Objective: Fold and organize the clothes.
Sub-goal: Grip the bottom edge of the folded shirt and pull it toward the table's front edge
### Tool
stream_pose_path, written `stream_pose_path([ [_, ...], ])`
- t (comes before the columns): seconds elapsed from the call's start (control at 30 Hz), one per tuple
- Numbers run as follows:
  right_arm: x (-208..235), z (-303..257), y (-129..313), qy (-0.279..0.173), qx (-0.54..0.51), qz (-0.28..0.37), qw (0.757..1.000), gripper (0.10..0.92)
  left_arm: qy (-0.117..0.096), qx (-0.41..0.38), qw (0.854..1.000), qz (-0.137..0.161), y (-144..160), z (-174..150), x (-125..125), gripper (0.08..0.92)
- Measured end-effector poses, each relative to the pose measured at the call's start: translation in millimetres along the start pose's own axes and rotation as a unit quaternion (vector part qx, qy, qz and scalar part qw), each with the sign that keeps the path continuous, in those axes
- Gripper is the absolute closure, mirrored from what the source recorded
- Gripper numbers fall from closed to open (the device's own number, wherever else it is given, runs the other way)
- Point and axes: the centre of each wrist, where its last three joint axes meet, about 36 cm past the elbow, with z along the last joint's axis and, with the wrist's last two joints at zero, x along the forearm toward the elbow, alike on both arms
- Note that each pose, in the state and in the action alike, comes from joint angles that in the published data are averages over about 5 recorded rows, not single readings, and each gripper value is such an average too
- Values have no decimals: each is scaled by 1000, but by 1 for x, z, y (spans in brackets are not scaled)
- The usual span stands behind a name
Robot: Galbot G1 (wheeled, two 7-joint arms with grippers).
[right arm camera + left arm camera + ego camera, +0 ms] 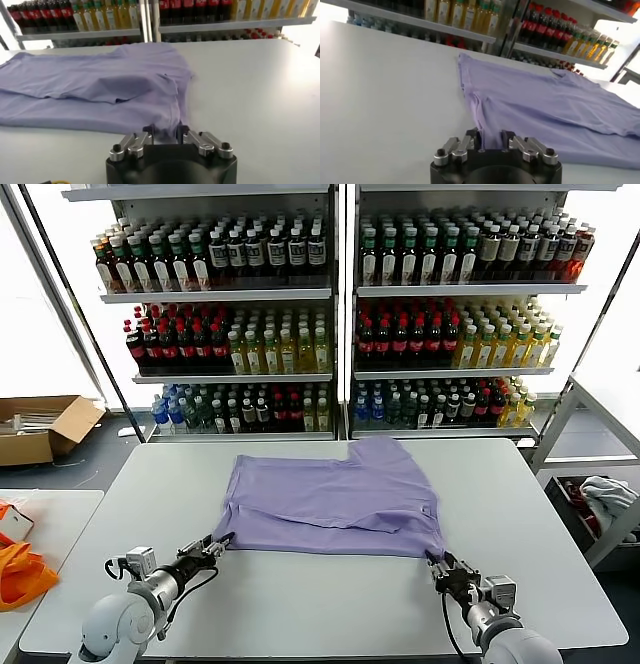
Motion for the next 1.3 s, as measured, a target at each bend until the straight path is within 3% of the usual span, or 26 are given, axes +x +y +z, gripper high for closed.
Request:
stream_pose_path([
  [0.1,3,0,2,2,-1,-4,1000,900,-1,4,1000,-4,0,3,2,813],
  [0.23,7,1,4,5,-1,-10,1000,915,-2,6,1000,-13,-2,5,8,891],
  [0.57,37,5,10,14,9,-24,1000,915,3,-9,999,-42,-15,18,46,903],
  [0.93,91,16,26,35,19,-35,999,915,6,-34,995,-95,-34,38,111,903],
  [1.07,103,18,32,40,20,-35,998,881,8,-49,992,-114,-43,41,131,875],
  [1.3,114,9,35,20,11,-35,999,689,0,-71,988,-136,-54,35,151,683],
])
